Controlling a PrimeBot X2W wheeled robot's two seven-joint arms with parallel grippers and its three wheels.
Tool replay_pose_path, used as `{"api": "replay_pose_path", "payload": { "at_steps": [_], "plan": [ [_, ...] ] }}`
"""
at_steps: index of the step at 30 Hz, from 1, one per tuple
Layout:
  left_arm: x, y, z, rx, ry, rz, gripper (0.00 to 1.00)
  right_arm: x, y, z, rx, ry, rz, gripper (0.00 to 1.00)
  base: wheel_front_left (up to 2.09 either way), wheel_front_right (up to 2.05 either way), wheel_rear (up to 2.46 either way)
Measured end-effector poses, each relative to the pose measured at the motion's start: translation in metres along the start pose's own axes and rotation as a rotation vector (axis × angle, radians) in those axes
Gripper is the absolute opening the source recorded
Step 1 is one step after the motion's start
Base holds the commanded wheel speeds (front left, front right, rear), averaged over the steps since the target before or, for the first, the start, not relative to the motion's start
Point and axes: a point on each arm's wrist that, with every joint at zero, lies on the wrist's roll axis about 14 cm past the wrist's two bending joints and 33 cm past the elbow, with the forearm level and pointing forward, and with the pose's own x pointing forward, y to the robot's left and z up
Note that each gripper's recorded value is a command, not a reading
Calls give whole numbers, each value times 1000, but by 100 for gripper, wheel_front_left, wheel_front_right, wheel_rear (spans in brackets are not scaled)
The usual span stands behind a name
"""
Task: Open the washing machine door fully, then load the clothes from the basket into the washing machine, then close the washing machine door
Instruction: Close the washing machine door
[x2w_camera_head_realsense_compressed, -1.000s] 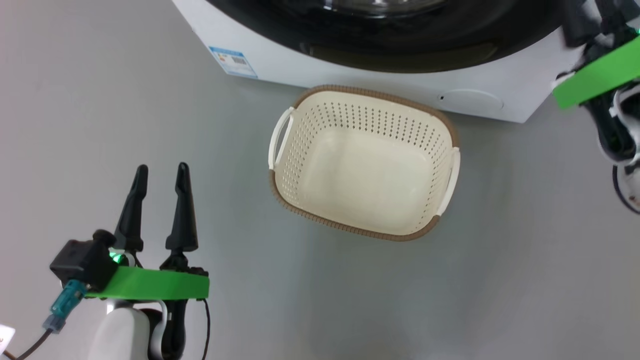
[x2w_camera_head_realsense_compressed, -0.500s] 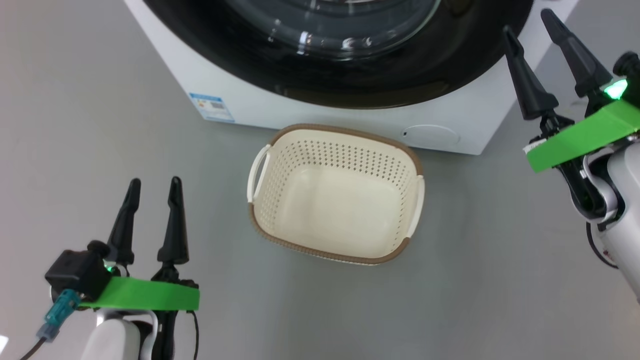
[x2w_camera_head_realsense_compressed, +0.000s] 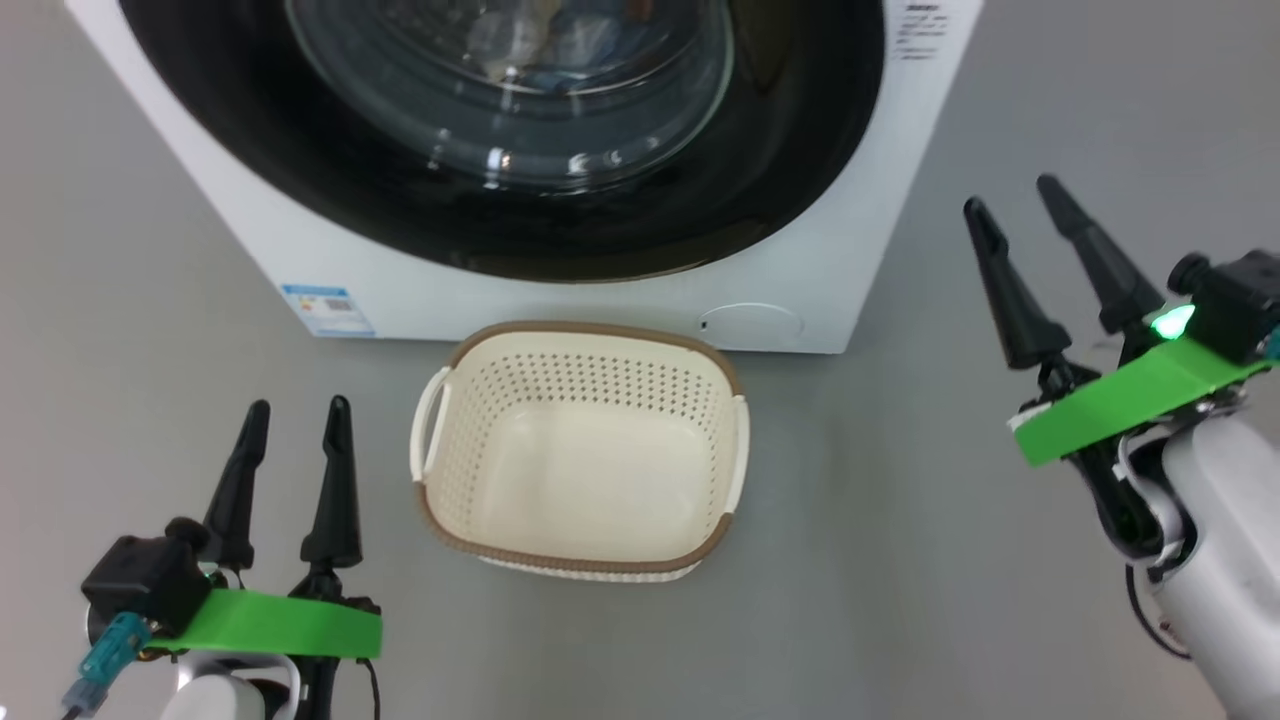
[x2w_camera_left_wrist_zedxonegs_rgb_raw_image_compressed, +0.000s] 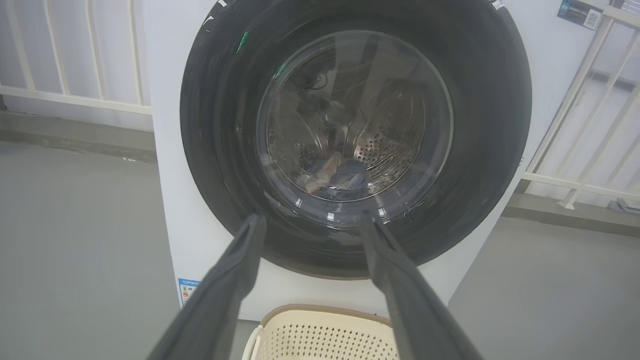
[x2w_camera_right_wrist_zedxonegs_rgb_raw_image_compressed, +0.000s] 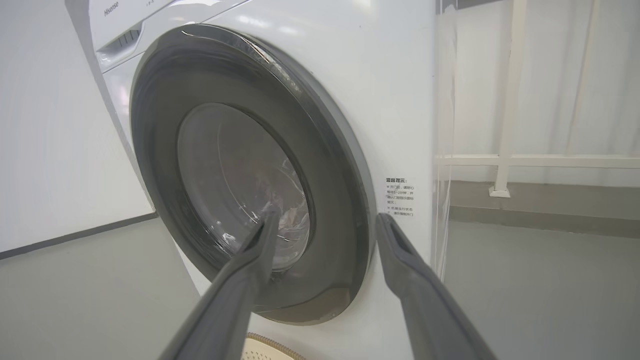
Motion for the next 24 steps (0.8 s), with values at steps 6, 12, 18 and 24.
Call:
{"api": "replay_pose_path", "payload": {
  "at_steps": [6,12,18,24],
  "plan": [
    [2,-16,1,-8,-4,-46,100,-29,-8,4,14,-4,-66,100,0,0,0],
    [0,-27,-2,-17,3,-76,100,-53,-17,13,14,-25,-125,100,0,0,0],
    [1,-36,1,-32,-7,-101,100,-75,-28,16,12,-29,-181,100,0,0,0],
    [0,-40,1,-46,-5,-110,100,-90,-33,15,3,-21,-209,100,0,0,0]
  ]
}}
